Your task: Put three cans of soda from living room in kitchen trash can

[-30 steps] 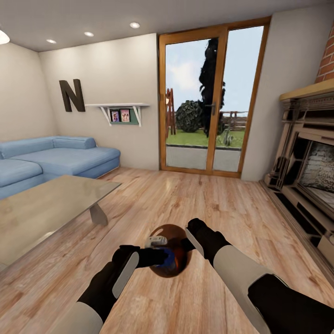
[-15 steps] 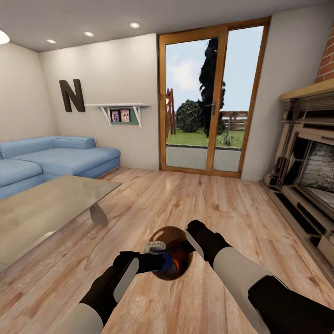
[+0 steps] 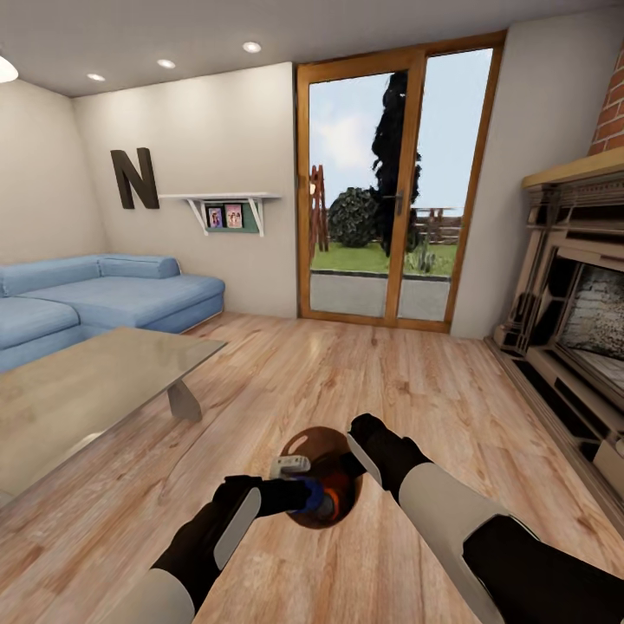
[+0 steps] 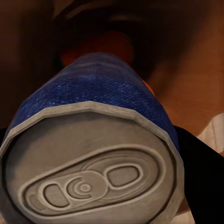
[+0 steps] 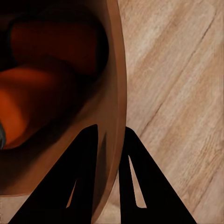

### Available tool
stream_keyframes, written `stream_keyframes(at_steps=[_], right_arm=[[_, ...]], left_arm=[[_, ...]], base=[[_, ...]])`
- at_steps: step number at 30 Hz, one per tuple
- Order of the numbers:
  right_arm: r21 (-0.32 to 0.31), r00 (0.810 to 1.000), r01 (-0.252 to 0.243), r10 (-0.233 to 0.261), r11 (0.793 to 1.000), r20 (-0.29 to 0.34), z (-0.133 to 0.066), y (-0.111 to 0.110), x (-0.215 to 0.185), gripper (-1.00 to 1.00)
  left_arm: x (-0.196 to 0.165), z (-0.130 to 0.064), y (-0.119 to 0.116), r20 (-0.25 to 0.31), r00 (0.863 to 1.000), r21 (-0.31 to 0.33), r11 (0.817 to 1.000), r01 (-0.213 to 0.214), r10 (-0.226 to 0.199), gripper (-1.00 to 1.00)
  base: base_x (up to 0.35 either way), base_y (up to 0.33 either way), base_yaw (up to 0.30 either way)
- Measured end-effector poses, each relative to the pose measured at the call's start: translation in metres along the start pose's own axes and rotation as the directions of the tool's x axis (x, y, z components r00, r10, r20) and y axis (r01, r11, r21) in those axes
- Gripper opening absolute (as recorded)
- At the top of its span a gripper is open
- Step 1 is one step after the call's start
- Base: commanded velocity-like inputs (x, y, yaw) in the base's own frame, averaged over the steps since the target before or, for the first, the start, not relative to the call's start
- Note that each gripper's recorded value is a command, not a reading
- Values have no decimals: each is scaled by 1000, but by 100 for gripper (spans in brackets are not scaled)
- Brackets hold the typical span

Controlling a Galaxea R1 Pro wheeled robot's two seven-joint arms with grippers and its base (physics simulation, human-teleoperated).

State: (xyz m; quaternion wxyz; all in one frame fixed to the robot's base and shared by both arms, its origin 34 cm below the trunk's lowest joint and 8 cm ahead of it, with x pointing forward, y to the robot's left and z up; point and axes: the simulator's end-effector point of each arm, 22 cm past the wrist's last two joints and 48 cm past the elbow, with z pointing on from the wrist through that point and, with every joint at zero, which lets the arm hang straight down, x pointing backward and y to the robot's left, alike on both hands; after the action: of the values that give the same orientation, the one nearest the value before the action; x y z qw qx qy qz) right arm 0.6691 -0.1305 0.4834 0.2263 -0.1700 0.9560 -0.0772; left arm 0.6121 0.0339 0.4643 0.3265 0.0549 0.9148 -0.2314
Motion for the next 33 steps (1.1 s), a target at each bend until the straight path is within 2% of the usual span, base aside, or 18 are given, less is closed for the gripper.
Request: stream_keyframes(at_steps=[1,2,9,26,28,32,33], right_arm=[[-1,1000,-1,1,1000,-2,0,0,1,-100],[-1,1000,-1,1,1000,-3,1,0,1,-100],[-15,1000,-9,9,1000,-6,1,4,2,-100],[-13,1000,-3,3,1000,18,-4,4,-6,-100],[-18,1000,-8,8,1000,21,-4,5,-8,-100],[-27,1000,-14,14,1000,19,-4,7,-7,-100],[-23,1000,-12,12,1000,19,-4,6,-7,-100]], left_arm=[[0,0,0,-1,1000,-3,1000,-4,4,-100],[1,0,0,-1,1000,-4,1000,-6,6,100],[1,1,1,-3,1000,-12,1000,-19,19,100],[-2,-1,1,5,1000,-3,1000,-18,18,100],[-8,-5,2,16,999,-10,999,-33,33,100],[-33,-17,-13,74,996,14,998,-56,55,100],[-46,-24,-21,104,993,27,997,-66,63,100]], base=[[0,0,0],[0,0,0],[0,0,0],[0,0,0],[0,0,0],[0,0,0],[0,0,0]])
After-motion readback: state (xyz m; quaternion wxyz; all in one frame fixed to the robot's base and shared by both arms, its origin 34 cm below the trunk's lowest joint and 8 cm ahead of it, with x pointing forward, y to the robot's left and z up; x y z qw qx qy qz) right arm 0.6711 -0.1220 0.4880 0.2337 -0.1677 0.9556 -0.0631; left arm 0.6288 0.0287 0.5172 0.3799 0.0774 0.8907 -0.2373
